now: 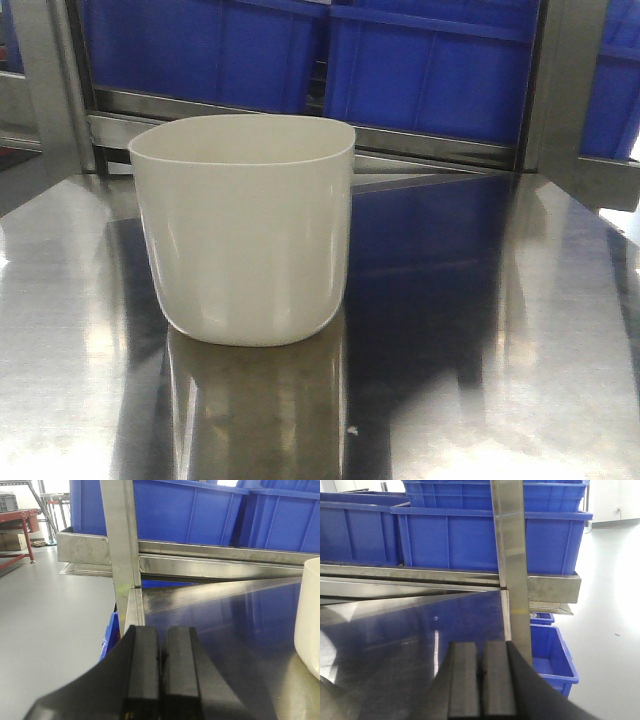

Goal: Move white bin to right shelf second layer

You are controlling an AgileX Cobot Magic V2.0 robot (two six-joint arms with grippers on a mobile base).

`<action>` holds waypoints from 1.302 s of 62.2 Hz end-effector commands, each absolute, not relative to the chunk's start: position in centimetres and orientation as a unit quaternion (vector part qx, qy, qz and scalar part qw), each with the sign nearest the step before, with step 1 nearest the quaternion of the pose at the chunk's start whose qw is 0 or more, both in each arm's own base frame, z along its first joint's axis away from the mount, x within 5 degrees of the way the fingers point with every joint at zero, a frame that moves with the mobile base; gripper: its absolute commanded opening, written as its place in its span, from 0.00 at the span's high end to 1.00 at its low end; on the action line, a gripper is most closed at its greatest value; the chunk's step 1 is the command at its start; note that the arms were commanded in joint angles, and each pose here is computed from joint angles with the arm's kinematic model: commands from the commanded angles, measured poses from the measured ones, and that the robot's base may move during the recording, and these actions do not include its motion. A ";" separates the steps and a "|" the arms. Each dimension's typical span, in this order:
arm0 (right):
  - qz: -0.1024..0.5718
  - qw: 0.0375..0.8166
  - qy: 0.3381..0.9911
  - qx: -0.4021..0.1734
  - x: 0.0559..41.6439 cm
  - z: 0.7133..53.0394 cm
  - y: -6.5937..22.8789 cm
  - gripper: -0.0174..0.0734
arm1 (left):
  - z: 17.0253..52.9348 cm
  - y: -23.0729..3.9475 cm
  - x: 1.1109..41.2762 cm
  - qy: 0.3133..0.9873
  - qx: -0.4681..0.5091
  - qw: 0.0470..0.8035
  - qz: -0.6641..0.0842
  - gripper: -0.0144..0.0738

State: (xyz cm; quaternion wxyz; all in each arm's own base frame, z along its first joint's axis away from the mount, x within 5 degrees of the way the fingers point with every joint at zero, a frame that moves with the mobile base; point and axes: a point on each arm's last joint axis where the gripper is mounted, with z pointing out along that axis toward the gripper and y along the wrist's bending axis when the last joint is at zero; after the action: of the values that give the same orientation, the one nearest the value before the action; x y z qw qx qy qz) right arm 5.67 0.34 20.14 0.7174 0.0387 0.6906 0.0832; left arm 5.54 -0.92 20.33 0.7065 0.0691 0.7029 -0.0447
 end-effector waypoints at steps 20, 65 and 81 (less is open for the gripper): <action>0.080 0.759 0.645 0.034 5.3 21.6 0.3 0.75 | 19.9 -0.9 5.6 0.681 0.062 0.728 -0.048 0.74; 0.081 0.765 0.638 0.034 5.3 21.8 0.3 0.75 | 19.9 -0.9 5.6 0.681 0.062 0.728 -0.048 0.74; 0.081 0.766 0.637 0.034 5.3 21.8 0.3 0.75 | 19.9 -0.9 5.6 0.681 0.062 0.728 -0.048 0.74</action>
State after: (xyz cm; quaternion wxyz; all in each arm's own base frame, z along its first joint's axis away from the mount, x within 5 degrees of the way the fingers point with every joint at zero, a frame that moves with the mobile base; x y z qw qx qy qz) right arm 5.67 0.34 20.21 0.7200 0.0387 0.6879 0.0834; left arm 5.54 -0.92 20.33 0.7065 0.0691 0.7029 -0.0447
